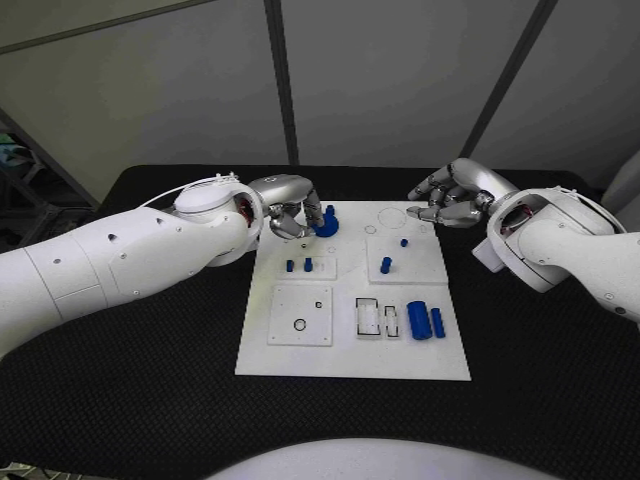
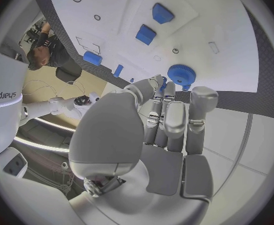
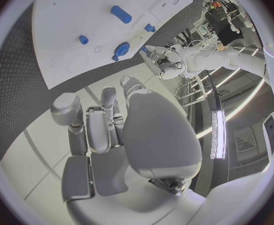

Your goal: Assemble the parts on the task board

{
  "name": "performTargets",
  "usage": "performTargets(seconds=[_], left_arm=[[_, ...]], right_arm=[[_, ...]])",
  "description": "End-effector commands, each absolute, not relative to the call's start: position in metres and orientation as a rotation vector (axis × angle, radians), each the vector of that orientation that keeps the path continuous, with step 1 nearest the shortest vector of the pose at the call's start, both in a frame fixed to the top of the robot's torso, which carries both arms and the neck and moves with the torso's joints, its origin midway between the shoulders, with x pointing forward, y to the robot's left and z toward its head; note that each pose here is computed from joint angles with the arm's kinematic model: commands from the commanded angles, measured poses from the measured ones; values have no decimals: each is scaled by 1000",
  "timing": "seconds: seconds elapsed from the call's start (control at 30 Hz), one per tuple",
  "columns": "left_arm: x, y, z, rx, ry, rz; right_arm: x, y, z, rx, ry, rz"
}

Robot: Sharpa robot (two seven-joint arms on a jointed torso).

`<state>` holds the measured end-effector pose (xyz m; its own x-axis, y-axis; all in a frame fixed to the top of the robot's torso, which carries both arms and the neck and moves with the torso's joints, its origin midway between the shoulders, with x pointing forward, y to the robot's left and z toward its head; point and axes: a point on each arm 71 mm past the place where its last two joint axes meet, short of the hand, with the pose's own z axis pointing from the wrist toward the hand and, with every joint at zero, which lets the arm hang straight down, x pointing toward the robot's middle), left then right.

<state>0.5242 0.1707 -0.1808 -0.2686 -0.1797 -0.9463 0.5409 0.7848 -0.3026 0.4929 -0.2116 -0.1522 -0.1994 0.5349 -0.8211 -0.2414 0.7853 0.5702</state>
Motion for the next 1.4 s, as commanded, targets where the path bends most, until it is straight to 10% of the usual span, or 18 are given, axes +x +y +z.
performTargets(seconds=[0.03, 1.4], left_arm=[[524, 177, -183, 260, 1748, -698], [528, 180, -208, 243, 1890, -639]], right_arm=[[493, -211, -151, 229, 1622, 720], [493, -210, -151, 227, 1625, 723]])
